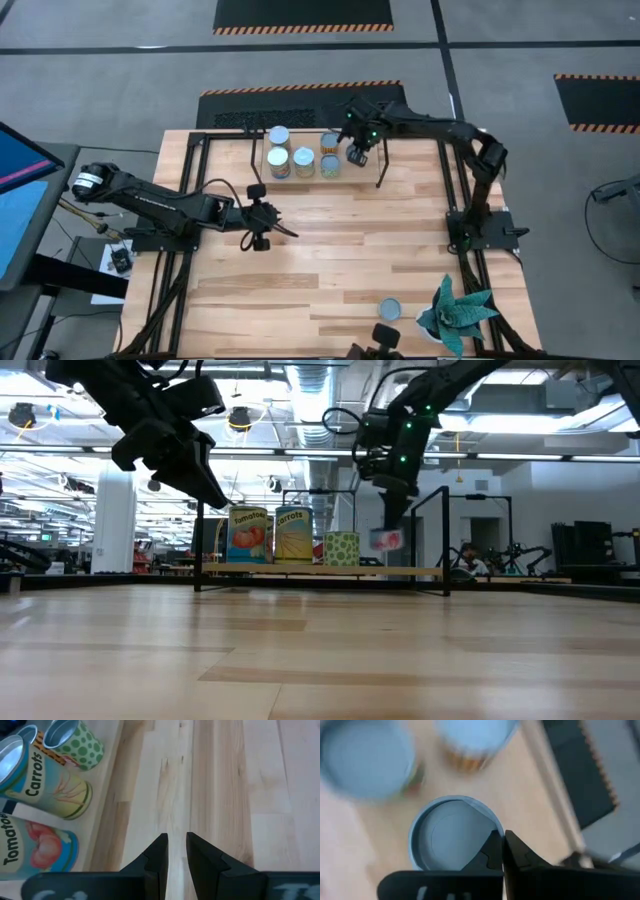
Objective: Pick and place cans onto a shelf
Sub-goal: Put the canned salmon on the shelf
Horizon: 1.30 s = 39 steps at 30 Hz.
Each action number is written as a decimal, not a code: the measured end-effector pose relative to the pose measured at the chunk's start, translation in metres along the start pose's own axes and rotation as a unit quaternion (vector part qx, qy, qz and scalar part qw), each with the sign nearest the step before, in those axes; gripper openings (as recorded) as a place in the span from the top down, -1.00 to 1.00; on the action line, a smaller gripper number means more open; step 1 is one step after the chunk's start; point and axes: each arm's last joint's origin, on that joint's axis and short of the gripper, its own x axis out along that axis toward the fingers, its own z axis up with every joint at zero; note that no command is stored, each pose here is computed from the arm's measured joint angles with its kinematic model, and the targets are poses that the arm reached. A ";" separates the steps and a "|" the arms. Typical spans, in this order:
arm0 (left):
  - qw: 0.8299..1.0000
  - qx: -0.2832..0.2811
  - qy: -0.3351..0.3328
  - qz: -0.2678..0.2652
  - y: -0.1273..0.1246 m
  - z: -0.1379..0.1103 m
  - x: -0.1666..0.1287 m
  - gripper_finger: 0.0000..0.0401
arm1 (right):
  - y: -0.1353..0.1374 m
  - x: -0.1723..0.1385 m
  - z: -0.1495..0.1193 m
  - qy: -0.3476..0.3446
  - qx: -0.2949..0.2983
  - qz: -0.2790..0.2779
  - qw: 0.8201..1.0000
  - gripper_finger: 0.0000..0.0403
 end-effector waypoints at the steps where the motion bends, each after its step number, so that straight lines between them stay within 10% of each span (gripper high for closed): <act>1: 1.000 0.000 0.000 -0.001 0.000 0.000 0.000 0.71 | 0.002 0.003 -0.002 0.013 -0.008 0.002 1.000 0.98; 39: 1.000 -0.006 0.000 -0.024 -0.001 0.000 0.000 0.71 | 0.020 0.017 0.000 0.019 -0.138 0.030 0.990 0.75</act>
